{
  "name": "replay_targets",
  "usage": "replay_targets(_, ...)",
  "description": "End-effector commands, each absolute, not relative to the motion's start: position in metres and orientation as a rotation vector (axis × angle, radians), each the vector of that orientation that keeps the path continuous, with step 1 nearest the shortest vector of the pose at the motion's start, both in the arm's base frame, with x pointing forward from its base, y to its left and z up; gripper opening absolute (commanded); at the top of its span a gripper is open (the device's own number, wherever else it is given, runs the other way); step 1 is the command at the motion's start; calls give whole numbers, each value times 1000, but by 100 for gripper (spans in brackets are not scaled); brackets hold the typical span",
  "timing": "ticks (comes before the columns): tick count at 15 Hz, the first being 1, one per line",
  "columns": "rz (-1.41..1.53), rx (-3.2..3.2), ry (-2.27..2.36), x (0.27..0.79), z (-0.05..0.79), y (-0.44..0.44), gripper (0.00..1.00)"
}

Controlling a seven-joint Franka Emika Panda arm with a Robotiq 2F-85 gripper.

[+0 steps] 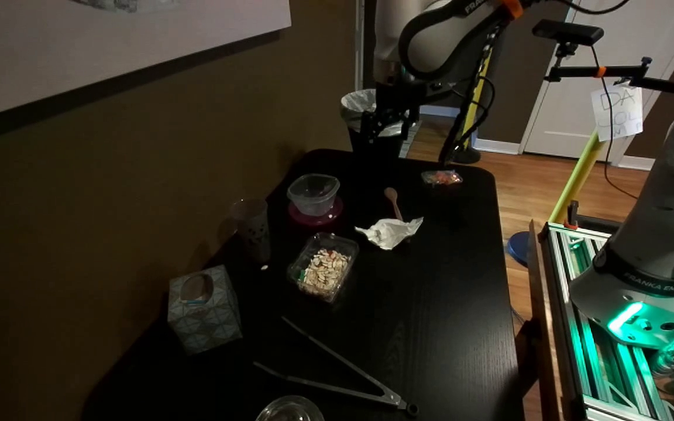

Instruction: Put the wooden spoon inside the container

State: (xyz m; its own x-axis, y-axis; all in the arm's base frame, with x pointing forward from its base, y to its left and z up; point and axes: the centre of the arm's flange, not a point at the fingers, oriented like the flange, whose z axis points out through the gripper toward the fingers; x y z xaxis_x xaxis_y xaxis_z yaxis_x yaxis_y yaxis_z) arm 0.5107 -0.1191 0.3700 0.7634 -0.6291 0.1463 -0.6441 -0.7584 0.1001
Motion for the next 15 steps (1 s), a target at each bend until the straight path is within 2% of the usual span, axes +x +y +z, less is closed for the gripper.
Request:
replay_targets(1, 32, 2661, -1250, 524, 315, -153, 100)
replay_targets(2, 80, 2735, -1151, 510, 338, -144, 100)
replay_targets(7, 34, 2681, -1230, 516, 314, -156, 100)
replay_targets(15, -219, 2441, -1463, 538, 201, -196, 100)
